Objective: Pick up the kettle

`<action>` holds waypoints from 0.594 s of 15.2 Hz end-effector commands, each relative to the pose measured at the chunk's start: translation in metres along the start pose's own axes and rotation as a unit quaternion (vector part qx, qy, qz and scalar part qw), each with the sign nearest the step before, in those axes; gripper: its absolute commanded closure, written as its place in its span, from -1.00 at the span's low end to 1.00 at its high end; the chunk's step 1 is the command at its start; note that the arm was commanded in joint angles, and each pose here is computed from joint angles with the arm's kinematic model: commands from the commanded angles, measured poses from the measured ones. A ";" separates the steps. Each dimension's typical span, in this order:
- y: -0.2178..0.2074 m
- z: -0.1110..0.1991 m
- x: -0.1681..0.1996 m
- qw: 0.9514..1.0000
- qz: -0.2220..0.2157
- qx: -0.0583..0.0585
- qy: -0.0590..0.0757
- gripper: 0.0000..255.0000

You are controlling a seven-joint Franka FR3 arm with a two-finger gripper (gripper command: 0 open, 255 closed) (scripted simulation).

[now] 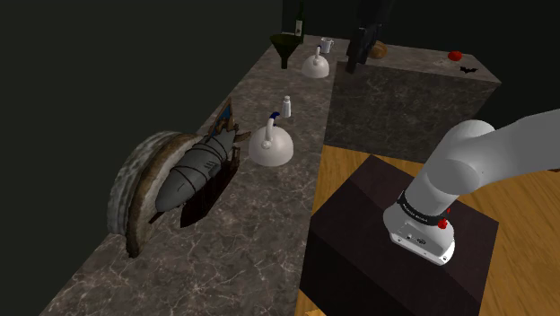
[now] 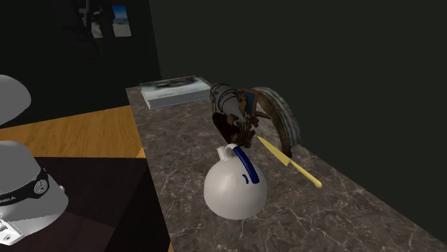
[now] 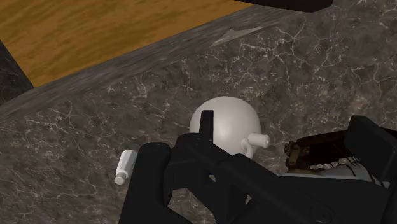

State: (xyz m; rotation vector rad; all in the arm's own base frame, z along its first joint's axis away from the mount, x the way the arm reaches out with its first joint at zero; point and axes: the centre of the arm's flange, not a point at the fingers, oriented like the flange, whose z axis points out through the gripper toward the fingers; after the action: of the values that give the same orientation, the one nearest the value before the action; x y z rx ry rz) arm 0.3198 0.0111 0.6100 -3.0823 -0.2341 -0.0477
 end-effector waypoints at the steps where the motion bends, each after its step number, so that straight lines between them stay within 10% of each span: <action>1: 0.000 0.000 0.000 1.000 0.000 0.000 0.000 -1.00; 9: -0.044 0.074 0.060 0.985 0.172 -0.012 0.016 -1.00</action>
State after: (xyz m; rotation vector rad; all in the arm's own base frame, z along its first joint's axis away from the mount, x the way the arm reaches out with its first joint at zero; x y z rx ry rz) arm 0.3672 0.0614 0.5511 -3.0995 0.2259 -0.0777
